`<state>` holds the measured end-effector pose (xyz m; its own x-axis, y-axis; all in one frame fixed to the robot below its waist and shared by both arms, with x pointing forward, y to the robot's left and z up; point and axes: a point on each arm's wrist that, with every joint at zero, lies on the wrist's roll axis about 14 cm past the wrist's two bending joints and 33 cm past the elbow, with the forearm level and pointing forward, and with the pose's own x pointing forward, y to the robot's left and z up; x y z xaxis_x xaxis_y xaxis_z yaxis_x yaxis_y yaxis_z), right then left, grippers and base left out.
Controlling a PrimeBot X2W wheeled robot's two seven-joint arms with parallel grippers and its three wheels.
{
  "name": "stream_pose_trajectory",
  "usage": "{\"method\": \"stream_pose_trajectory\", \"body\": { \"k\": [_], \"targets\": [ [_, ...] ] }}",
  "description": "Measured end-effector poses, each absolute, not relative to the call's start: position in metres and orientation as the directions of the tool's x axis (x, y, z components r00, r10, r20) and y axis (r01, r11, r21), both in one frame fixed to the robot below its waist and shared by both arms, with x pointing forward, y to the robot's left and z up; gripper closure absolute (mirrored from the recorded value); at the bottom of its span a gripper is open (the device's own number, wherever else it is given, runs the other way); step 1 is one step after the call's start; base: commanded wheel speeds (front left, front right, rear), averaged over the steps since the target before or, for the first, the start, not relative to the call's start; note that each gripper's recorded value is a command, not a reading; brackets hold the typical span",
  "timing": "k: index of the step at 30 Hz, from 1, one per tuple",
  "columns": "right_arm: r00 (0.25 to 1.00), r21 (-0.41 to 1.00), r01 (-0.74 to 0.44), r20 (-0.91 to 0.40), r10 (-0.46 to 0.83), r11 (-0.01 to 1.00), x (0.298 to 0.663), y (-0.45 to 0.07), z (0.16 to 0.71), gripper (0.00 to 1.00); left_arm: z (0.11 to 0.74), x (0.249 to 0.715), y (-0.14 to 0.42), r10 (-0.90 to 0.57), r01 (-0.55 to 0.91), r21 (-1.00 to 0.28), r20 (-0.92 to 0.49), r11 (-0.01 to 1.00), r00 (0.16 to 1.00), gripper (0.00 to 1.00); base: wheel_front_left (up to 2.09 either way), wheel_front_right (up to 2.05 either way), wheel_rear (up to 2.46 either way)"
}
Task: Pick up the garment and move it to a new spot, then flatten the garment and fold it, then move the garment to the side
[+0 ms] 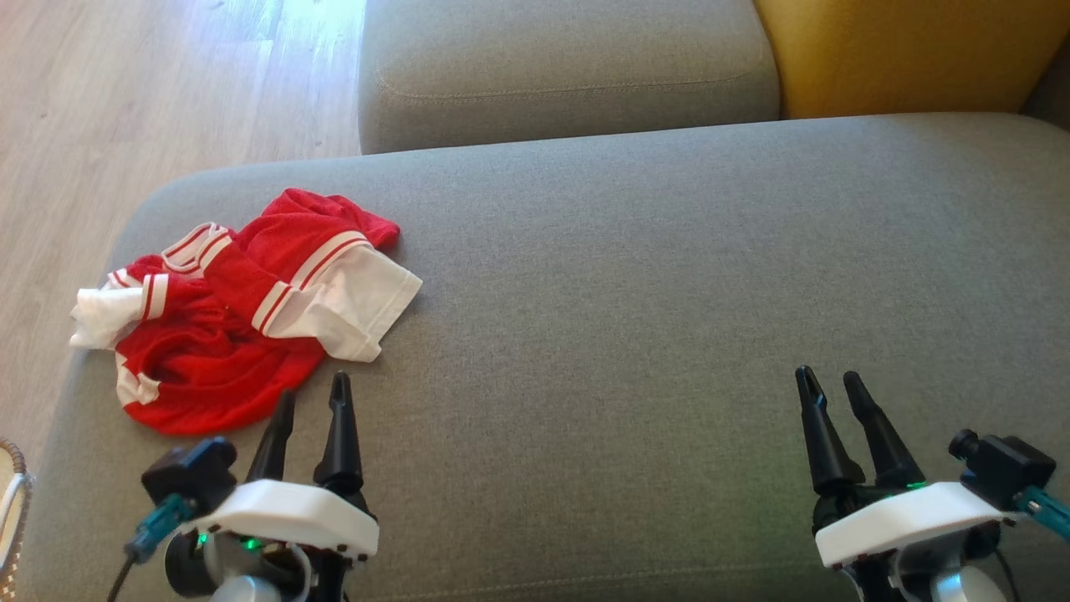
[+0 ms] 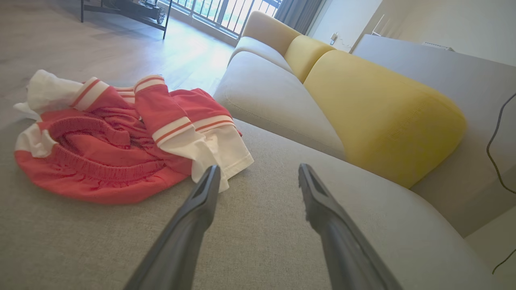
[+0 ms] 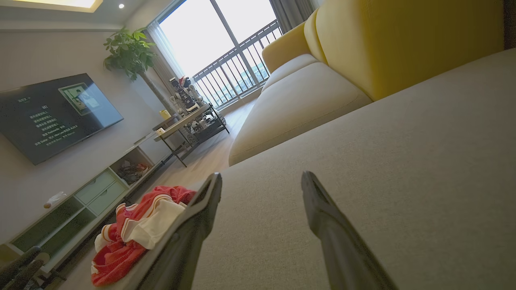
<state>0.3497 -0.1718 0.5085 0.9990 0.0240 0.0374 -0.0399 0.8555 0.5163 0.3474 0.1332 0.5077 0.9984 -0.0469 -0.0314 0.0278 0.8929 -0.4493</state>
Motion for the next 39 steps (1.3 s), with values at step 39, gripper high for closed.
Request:
{"method": "stream_pose_trajectory", "body": {
  "k": [39],
  "targets": [
    [0.986, 0.041, -0.096, 0.143, 0.089, 0.995, 0.346, -0.167, 0.529, 0.00, 0.551, 0.337, 0.113, -0.108, 0.118, -0.040, 0.207, 0.992, 0.972, 0.00, 0.00, 0.00, 0.00]
  ]
}}
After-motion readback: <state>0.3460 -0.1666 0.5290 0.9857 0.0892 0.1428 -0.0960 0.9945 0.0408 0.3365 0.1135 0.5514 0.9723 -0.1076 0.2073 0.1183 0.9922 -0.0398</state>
